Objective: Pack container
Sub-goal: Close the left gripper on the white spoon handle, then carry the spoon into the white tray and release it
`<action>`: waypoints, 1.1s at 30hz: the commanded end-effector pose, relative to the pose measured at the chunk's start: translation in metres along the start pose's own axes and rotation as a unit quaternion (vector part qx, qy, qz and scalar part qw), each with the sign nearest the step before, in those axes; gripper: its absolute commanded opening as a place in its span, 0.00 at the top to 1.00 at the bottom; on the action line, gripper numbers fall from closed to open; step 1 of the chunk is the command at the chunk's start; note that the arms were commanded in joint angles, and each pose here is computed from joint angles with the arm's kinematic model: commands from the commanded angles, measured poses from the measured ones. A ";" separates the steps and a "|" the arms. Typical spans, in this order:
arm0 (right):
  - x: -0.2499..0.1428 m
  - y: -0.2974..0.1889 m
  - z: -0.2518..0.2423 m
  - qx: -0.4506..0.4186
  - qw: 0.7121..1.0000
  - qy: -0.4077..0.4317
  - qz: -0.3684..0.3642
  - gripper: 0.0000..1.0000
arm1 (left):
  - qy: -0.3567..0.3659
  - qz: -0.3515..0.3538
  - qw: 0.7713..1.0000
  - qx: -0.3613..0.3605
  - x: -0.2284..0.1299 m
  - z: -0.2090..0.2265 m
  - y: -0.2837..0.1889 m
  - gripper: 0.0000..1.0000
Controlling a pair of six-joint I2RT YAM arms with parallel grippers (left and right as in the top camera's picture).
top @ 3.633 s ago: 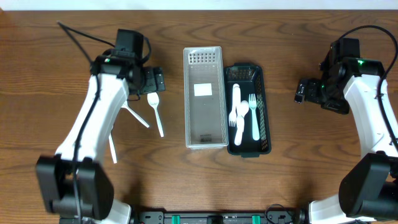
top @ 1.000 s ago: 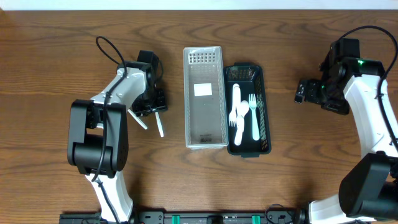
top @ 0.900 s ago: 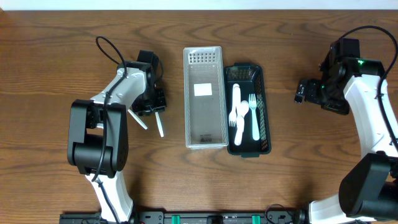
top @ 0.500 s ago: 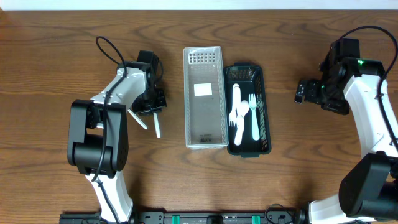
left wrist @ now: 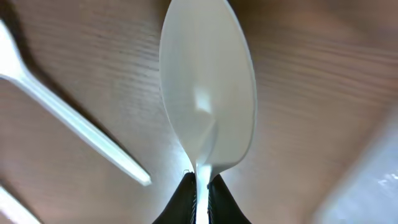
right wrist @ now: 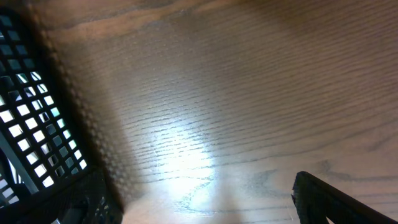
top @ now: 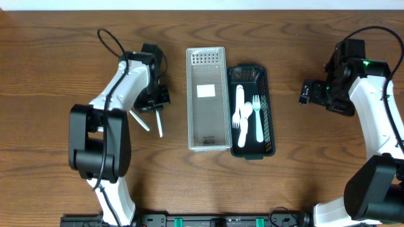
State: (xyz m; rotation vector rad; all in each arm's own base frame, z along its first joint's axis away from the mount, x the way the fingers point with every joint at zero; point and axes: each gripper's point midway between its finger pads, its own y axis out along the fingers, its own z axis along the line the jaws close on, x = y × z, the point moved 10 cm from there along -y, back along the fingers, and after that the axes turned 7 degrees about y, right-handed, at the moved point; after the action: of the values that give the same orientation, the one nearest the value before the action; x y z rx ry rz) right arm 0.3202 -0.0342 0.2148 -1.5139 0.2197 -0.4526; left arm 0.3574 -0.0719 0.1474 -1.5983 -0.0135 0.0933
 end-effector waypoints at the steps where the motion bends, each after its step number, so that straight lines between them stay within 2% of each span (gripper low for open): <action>1: -0.001 0.000 0.002 0.002 1.000 -0.001 0.002 0.01 | 0.055 -0.114 0.992 -0.027 -0.010 -0.027 -0.082 0.94; 6: -0.001 0.000 0.002 0.003 1.000 -0.001 0.002 0.01 | 0.125 -0.223 0.964 -0.072 -0.040 -0.071 -0.140 0.94; 10: -0.001 0.000 0.002 0.005 1.000 -0.001 0.003 0.01 | 0.172 -0.254 0.948 -0.081 -0.054 -0.105 -0.146 0.94; 13: -0.001 0.000 0.003 0.008 1.000 -0.001 0.004 0.01 | 0.193 -0.242 0.948 -0.068 -0.053 -0.127 -0.128 0.95; 17: -0.001 0.000 0.003 0.008 1.000 -0.001 0.005 0.01 | 0.211 -0.194 0.957 -0.049 -0.043 -0.149 -0.083 0.94; 23: -0.002 0.000 0.003 0.007 1.000 -0.001 0.005 0.01 | 0.215 -0.133 0.967 -0.019 -0.033 -0.156 -0.034 0.94; 24: -0.002 0.000 0.003 0.007 1.000 -0.001 0.005 0.01 | 0.215 -0.131 0.968 -0.018 -0.032 -0.156 -0.032 0.91; 27: -0.002 0.000 0.003 0.007 1.000 -0.001 0.005 0.01 | 0.215 -0.139 0.967 -0.021 -0.032 -0.156 -0.037 0.69; 29: -0.002 0.000 0.003 0.007 1.000 -0.001 0.005 0.01 | 0.217 -0.148 0.965 -0.024 -0.033 -0.154 -0.044 0.65; 31: -0.002 0.000 0.003 0.007 1.000 -0.001 0.005 0.01 | 0.213 -0.166 0.963 -0.022 -0.034 -0.149 -0.058 0.56; 33: -0.002 0.000 0.003 0.007 1.000 -0.001 0.005 0.01 | 0.209 -0.194 0.959 -0.011 -0.035 -0.139 -0.077 0.53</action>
State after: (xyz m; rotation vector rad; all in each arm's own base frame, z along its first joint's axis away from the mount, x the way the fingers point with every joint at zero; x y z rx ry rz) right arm 0.3200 -0.0331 0.2148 -1.4992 0.2214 -0.4477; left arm 0.3356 -0.2259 0.1923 -1.6175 0.1018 -0.4790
